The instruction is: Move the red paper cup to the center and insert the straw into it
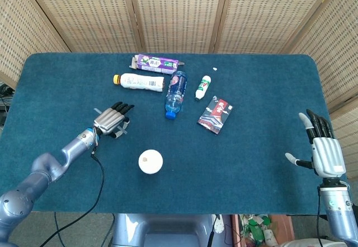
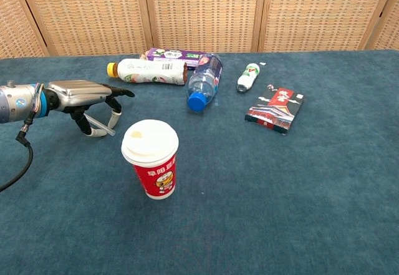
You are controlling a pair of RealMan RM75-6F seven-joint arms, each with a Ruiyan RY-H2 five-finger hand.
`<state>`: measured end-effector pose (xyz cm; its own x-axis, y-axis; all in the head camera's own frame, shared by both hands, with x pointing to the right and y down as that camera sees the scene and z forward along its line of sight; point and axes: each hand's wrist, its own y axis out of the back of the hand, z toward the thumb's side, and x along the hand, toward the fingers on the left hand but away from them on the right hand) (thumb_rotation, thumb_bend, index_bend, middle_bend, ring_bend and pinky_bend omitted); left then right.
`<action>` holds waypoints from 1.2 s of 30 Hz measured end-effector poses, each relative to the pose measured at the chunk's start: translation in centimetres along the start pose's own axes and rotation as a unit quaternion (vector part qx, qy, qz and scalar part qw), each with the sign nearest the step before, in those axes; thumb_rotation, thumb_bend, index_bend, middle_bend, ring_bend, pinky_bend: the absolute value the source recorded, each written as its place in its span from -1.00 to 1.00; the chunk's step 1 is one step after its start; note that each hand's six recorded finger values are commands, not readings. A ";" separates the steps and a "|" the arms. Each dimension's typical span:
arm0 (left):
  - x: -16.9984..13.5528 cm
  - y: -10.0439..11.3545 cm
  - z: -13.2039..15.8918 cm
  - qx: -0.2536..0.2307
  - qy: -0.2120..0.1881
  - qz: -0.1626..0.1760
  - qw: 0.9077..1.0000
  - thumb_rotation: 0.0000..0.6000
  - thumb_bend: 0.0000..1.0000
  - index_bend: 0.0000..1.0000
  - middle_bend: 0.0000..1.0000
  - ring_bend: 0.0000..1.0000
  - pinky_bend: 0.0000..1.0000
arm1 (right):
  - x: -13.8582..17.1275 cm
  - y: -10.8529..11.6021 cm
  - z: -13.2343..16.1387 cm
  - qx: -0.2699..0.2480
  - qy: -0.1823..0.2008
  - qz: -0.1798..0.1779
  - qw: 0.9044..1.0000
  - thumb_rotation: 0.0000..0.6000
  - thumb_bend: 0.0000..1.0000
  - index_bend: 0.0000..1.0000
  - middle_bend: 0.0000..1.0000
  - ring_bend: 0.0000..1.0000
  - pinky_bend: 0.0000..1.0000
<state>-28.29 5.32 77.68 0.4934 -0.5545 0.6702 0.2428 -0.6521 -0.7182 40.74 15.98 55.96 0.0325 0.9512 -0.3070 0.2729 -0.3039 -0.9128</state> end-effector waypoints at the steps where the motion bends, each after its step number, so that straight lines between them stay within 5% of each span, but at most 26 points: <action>1: 0.0 0.0 0.0 0.001 0.001 0.001 1.000 1.00 -0.26 0.16 -1.00 -1.00 -1.00 | 0.0 0.0 0.0 0.000 0.000 0.000 1.000 1.00 -1.00 -1.00 -1.00 -1.00 -1.00; 11: -0.4 1.1 -0.3 -0.007 0.000 0.022 1.000 1.00 -0.26 0.17 -1.00 -1.00 -1.00 | 0.1 0.1 0.1 -0.002 0.003 0.000 1.000 1.00 -1.00 -1.00 -1.00 -1.00 -1.00; 20: -2.2 6.5 0.3 -0.077 -0.038 0.106 0.991 1.00 -0.25 0.21 -1.00 -1.00 -1.00 | 0.1 0.0 0.1 -0.002 0.003 0.001 1.000 1.00 -1.00 -1.00 -1.00 -1.00 -1.00; 26: -4.6 10.6 1.8 -0.141 -0.080 0.157 0.974 1.00 -0.26 0.24 -1.00 -1.00 -1.00 | 0.1 0.0 0.1 -0.004 0.002 0.001 1.000 1.00 -1.00 -1.00 -1.00 -1.00 -1.00; 32: -7.6 14.1 4.6 -0.265 -0.139 0.182 0.937 1.00 -0.25 0.24 -1.00 -1.00 -1.00 | 0.1 0.3 -0.1 -0.008 -0.002 -0.003 1.000 1.00 -1.00 -1.00 -1.00 -1.00 -1.00; 36: -10.4 16.4 7.4 -0.387 -0.198 0.175 0.883 1.00 -0.26 0.24 -1.00 -1.00 -1.00 | 0.0 0.9 -0.8 0.005 -0.013 -0.015 1.000 1.00 -1.00 -1.00 -1.00 -1.00 -1.00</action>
<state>-23.30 4.22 57.56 0.7156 -0.6679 0.2045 -0.5509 -0.7196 -0.4227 41.71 15.78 55.36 -0.0013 0.9584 -0.2855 0.2632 -0.2751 -0.9247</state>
